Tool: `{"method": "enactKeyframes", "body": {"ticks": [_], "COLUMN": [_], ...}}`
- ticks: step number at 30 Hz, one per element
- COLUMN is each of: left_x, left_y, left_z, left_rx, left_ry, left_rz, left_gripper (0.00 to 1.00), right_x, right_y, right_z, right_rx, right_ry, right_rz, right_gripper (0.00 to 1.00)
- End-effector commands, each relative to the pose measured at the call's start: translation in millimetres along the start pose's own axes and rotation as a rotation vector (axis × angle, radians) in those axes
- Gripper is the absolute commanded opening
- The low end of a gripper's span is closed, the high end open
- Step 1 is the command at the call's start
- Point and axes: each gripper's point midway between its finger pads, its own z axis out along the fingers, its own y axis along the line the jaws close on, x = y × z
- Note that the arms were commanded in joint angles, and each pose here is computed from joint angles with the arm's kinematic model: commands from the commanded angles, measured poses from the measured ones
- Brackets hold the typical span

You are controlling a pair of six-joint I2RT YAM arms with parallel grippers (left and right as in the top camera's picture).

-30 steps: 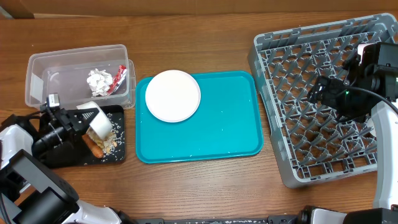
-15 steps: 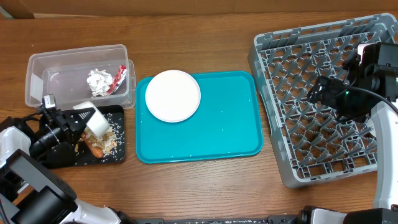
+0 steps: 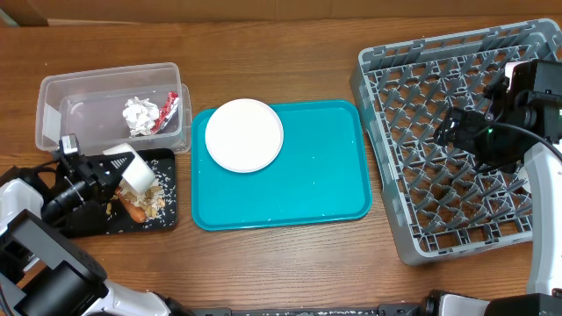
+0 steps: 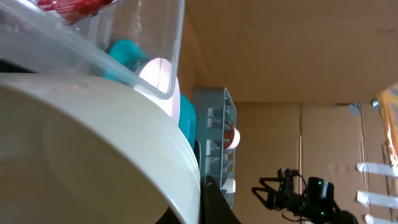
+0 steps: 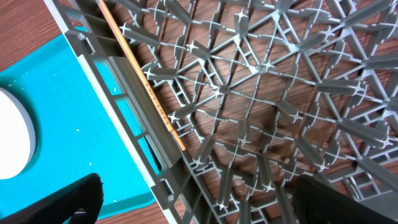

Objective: Sort waste into correct bins and load items into the dishwasher
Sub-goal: 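Tilt the bowl with the left gripper to pour rice onto the black tray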

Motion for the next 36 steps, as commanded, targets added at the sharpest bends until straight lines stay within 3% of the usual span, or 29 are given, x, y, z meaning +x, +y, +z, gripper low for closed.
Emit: {"method": "enactKeyframes", "body": {"ticks": [1,4,7,10,11,13,16,18,20,22,28,36], "left_x": [-3,-7,-6,-1,0,0,-1,-5,-8,-6,-3,23], "left_y": [-13,-9,12,-10,-1,21,-7,0,-10,-2,-7,-15], "left_z": [-3,-2,-2,-2,-1,-2,-2,-2,-3,-3,-3,-2], "left_rx": [0.098,0.087,-0.030,0.079,0.033,-0.078,0.070,0.045,0.102,0.059,0.079,0.074], "left_ry": [-0.034,-0.032,-0.011,-0.022,-0.007,0.010,-0.020,-0.016,-0.037,-0.024,-0.023,0.030], "left_rz": [0.070,0.006,-0.129,0.075,0.061,-0.124,0.046,-0.060,0.005,-0.060,-0.026,0.027], "left_gripper": [0.04,0.04,0.04,0.04,0.04,0.04,0.04,0.04,0.04,0.04,0.04,0.04], "right_x": [-5,-5,-5,-5,-6,-6,-6,-5,-5,-5,-5,-5], "right_y": [3,3,3,3,3,3,3,3,3,3,3,3], "right_z": [-10,-10,-10,-10,-10,-10,-10,-10,-10,-10,-10,-10], "right_rx": [-0.012,-0.012,-0.012,-0.012,-0.013,-0.013,-0.013,-0.012,-0.012,-0.012,-0.012,-0.012], "right_ry": [-0.037,-0.037,-0.037,-0.037,-0.037,-0.037,-0.037,-0.037,-0.037,-0.037,-0.037,-0.037], "right_rz": [-0.005,-0.005,-0.005,-0.005,-0.005,-0.005,-0.005,-0.005,-0.005,-0.005,-0.005,-0.005], "right_gripper": [1.00,1.00,1.00,1.00,1.00,1.00,1.00,1.00,1.00,1.00,1.00,1.00]}}
